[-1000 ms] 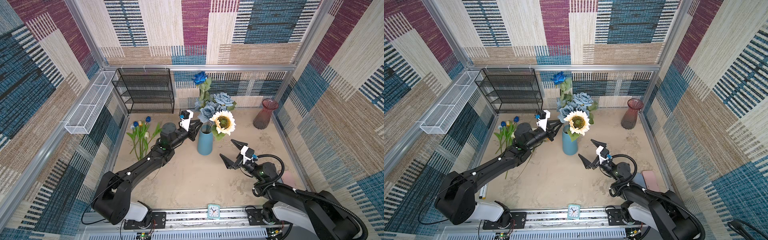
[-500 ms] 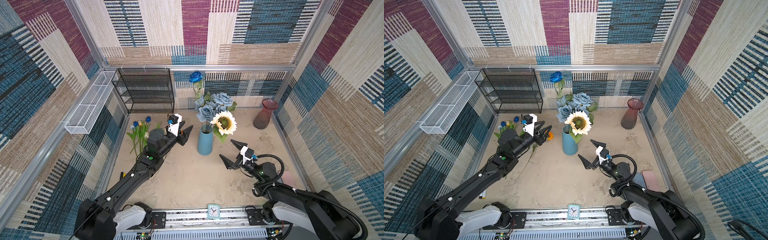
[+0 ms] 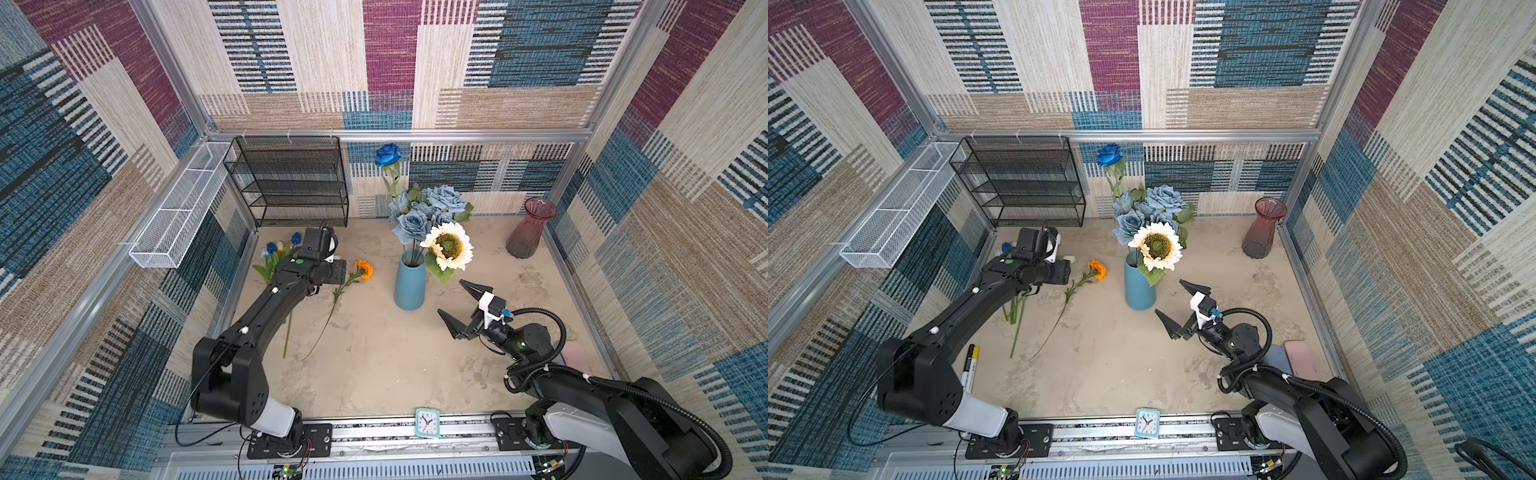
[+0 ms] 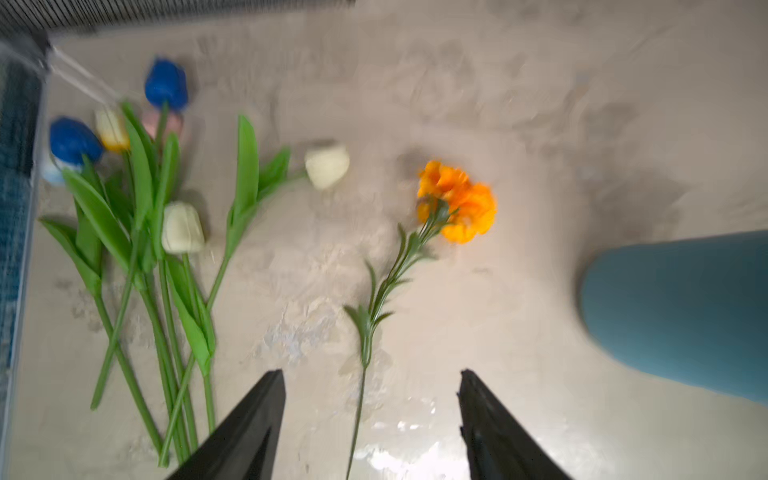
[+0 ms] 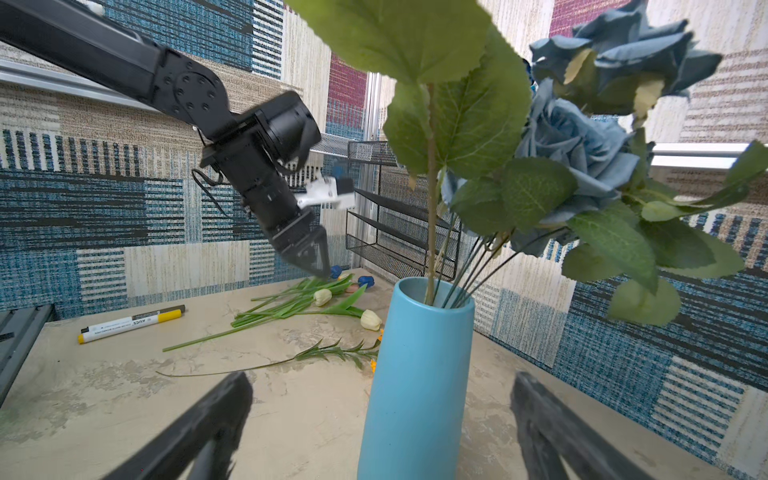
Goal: Arrange the flowers into the vase
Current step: 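Move the left gripper to the orange carnation and grasp its stem, then lift the orange carnation with the left gripper and carry it over the vase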
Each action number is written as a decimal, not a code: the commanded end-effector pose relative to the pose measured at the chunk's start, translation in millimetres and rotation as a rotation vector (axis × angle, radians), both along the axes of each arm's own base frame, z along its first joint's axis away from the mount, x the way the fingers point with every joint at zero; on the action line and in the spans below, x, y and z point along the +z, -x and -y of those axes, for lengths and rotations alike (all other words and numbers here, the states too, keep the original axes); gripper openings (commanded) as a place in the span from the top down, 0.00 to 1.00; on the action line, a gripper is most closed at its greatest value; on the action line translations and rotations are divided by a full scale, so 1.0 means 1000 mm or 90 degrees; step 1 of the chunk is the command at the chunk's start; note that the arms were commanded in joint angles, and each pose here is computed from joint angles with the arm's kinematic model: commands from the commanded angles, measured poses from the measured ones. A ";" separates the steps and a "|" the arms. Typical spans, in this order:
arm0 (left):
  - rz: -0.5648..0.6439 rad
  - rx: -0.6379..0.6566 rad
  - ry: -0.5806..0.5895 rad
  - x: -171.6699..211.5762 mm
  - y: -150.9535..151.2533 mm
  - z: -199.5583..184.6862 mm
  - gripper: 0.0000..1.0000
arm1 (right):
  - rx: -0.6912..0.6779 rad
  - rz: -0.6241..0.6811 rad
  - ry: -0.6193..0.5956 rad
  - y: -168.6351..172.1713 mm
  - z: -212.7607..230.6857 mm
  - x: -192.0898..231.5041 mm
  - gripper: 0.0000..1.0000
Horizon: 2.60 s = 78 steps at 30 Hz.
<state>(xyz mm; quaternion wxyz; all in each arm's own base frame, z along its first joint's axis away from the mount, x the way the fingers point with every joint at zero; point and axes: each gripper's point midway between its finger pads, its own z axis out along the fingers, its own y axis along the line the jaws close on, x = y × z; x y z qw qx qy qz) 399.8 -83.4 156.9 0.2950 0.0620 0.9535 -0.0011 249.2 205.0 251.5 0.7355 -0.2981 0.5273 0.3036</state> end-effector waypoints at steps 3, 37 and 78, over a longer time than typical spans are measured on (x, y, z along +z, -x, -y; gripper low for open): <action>-0.215 0.010 -0.073 -0.066 0.030 -0.014 0.34 | -0.002 0.032 -0.013 0.005 0.003 0.012 0.00; -0.338 -0.008 -0.065 -0.142 0.030 -0.008 0.75 | -0.018 0.032 -0.023 0.005 0.008 0.012 0.00; -0.214 -0.008 0.071 -0.090 0.002 0.027 1.00 | -0.107 0.034 -0.042 -0.005 0.028 0.012 0.00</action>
